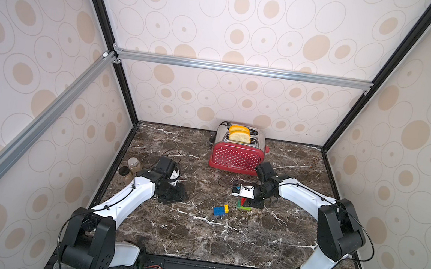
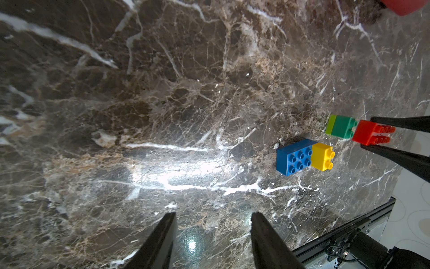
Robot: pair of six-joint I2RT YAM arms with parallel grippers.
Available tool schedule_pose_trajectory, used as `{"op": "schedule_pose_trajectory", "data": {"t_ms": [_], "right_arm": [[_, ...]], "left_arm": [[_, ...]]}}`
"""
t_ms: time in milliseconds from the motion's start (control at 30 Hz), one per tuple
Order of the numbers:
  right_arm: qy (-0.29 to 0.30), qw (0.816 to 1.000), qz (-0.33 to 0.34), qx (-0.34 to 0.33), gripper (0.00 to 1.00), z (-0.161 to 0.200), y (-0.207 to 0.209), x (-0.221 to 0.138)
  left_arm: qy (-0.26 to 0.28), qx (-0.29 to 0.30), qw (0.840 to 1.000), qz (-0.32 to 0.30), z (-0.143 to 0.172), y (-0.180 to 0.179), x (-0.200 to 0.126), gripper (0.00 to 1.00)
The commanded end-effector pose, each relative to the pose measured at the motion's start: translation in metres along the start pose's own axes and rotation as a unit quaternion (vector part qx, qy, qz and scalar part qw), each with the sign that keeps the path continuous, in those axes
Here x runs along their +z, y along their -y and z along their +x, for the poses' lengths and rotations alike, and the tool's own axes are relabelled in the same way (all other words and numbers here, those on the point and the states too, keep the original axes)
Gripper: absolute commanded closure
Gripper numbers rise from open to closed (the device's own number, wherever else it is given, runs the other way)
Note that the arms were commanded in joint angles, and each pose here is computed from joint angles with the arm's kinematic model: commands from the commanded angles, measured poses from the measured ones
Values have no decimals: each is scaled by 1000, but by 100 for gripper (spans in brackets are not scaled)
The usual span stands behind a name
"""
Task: Assemble the number 5 with lego
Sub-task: Assemble the lego brick with the lego brick.
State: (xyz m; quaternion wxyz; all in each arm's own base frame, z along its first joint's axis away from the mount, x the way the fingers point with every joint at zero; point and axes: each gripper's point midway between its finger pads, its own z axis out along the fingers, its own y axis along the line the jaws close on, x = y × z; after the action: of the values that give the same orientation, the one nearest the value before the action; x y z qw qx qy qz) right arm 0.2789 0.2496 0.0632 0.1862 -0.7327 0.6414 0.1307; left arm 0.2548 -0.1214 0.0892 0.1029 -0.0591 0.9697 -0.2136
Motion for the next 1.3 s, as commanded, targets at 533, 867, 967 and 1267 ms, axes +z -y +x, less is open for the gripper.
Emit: {"op": "schedule_pose_trajectory", "data": {"t_ms": [533, 867, 967, 1267], "right_arm": [[16, 999, -45, 20, 73, -13, -8, 7], [-11, 999, -36, 24, 74, -2, -4, 16], [-14, 999, -36, 27, 74, -1, -5, 17], [-39, 998, -45, 31, 78, 11, -11, 28]], "left_arm": [[3, 13, 1000, -2, 0, 0, -1, 46], [2, 16, 1000, -6, 1, -2, -2, 46], [4, 16, 1000, -7, 1, -2, -3, 46], [4, 16, 1000, -9, 1, -3, -2, 46]]}}
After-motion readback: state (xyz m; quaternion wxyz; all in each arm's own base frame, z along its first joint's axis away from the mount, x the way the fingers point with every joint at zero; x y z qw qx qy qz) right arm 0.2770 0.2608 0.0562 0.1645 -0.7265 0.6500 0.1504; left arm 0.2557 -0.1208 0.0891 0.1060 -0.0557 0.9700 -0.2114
